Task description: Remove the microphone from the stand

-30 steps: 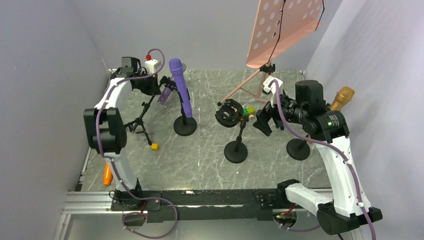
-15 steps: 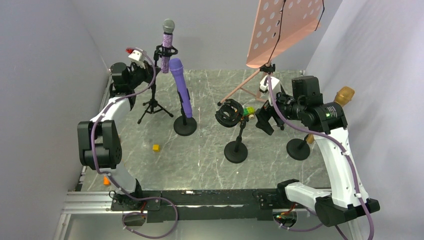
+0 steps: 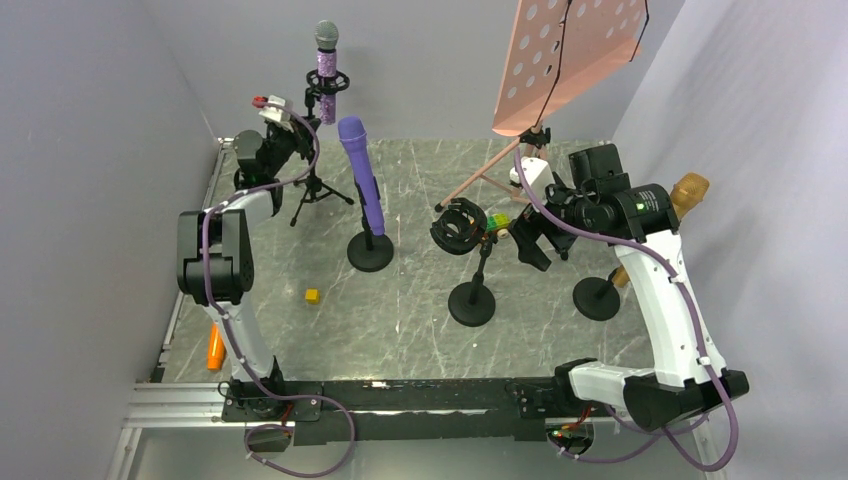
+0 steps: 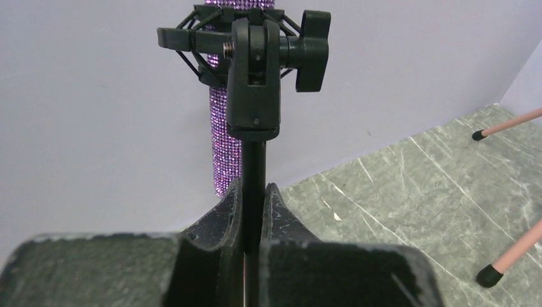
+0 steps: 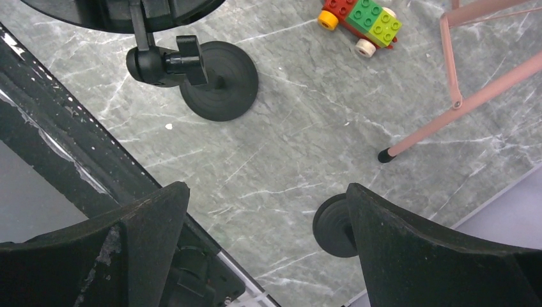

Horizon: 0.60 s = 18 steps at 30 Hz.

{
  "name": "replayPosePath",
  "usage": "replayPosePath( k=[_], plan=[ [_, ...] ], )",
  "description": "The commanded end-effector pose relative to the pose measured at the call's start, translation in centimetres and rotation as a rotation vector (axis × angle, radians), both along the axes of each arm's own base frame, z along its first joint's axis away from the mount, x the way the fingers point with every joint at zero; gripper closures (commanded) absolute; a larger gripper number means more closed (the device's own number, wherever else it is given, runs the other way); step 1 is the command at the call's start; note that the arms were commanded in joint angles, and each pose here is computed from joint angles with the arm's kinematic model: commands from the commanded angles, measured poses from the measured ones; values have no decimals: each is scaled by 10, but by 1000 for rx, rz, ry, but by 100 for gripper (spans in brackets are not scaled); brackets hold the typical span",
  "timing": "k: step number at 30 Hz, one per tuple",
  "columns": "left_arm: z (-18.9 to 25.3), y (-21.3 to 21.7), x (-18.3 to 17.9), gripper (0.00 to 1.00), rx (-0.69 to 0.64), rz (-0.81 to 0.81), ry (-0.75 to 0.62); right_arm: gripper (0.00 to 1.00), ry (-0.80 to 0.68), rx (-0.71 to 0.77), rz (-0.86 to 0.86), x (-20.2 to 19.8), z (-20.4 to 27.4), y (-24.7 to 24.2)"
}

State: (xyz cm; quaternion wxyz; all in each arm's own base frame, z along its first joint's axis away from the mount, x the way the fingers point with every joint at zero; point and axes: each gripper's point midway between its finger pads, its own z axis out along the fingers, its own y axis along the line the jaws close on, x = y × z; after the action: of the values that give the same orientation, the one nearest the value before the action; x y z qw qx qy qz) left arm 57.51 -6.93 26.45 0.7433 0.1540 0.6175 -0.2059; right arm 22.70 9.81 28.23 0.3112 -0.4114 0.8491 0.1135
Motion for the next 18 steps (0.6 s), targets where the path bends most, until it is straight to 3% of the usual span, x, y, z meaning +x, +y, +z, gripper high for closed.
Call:
replayPosePath(
  k=[1,11,18],
  plan=[
    [57,-6,-16,100,21,7,-256,1,-27,-26,-16,4,4,-6],
    [24,-2,-51,100,38,6,-238,1,0,-40,-21,6,-2,-7],
    [7,13,-77,83,62,24,-225,1,-2,-33,-18,14,1,-4]
  ],
)
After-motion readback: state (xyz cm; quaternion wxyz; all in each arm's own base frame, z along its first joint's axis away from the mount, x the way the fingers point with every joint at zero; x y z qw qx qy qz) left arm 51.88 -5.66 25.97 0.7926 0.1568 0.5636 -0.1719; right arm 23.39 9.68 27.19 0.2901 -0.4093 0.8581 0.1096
